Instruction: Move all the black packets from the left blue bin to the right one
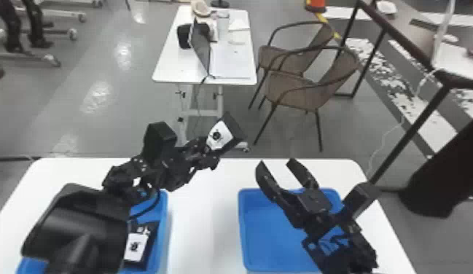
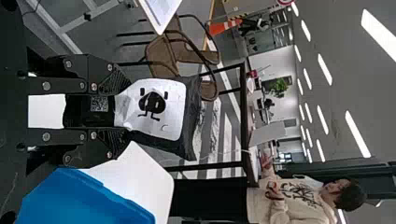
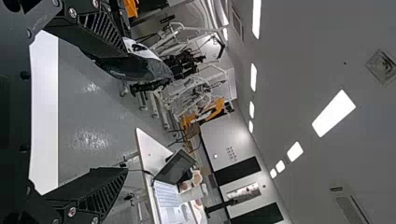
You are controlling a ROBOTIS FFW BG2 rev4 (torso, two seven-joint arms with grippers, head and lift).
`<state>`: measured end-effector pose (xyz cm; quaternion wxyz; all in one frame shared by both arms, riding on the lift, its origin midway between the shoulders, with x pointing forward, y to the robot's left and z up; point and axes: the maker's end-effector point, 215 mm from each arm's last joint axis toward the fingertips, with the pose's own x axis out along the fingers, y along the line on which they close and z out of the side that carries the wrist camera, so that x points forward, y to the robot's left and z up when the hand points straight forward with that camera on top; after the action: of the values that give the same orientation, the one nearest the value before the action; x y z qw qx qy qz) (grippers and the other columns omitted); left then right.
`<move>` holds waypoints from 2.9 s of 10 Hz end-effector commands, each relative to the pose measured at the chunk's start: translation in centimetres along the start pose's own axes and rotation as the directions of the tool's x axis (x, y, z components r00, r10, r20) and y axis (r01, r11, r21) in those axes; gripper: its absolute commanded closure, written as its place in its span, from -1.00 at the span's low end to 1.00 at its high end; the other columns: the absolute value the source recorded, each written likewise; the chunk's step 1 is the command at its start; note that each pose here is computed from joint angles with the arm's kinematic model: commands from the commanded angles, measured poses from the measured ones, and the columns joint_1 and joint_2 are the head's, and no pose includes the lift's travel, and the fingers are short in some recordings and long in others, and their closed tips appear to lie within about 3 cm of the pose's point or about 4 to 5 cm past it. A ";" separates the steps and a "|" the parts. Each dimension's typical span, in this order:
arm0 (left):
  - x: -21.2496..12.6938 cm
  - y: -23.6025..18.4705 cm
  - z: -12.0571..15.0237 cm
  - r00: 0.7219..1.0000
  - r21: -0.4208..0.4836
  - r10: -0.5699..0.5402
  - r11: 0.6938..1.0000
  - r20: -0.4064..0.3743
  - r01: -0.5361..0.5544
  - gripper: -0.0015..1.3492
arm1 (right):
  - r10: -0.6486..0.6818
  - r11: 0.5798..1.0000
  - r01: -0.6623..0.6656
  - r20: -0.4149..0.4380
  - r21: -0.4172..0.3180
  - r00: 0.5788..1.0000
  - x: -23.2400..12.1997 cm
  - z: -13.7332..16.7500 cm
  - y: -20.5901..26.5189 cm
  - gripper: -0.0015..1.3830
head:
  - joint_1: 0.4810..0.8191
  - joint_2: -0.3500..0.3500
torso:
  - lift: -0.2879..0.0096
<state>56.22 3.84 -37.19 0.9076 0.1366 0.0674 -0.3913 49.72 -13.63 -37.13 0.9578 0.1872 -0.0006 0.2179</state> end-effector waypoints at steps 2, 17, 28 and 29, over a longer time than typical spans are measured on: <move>1.2 -2.1 0.7 0.998 -0.069 -0.058 0.996 0.032 0.060 0.38 | 0.039 0.999 -0.039 -0.003 0.021 0.999 2.2 -0.3 0.8 -0.80 | 0.27 -0.29 | 0.94; 3.7 -6.4 0.8 0.982 -0.153 -0.183 0.970 0.055 0.190 -0.09 | -0.022 1.000 0.021 0.044 0.017 0.999 5.5 0.6 0.8 0.84 | 0.27 -0.41 | 0.94; -12.9 7.2 -4.8 0.962 -0.314 0.273 0.912 -0.021 -0.266 -0.50 | -0.354 0.919 0.379 -0.195 0.107 0.915 -5.8 -10.9 -11.1 0.85 | 0.27 -0.11 | 0.94; -13.4 7.6 -4.2 0.957 -0.313 0.289 0.908 -0.017 -0.280 -0.50 | -0.373 0.909 0.403 -0.220 0.111 0.902 -6.6 -12.1 -12.0 0.85 | 0.27 -0.09 | 0.94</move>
<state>52.56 19.16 -37.04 0.9651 -0.0064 0.0964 -0.2436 48.06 -21.74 -52.40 0.9616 0.2327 0.1391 0.0433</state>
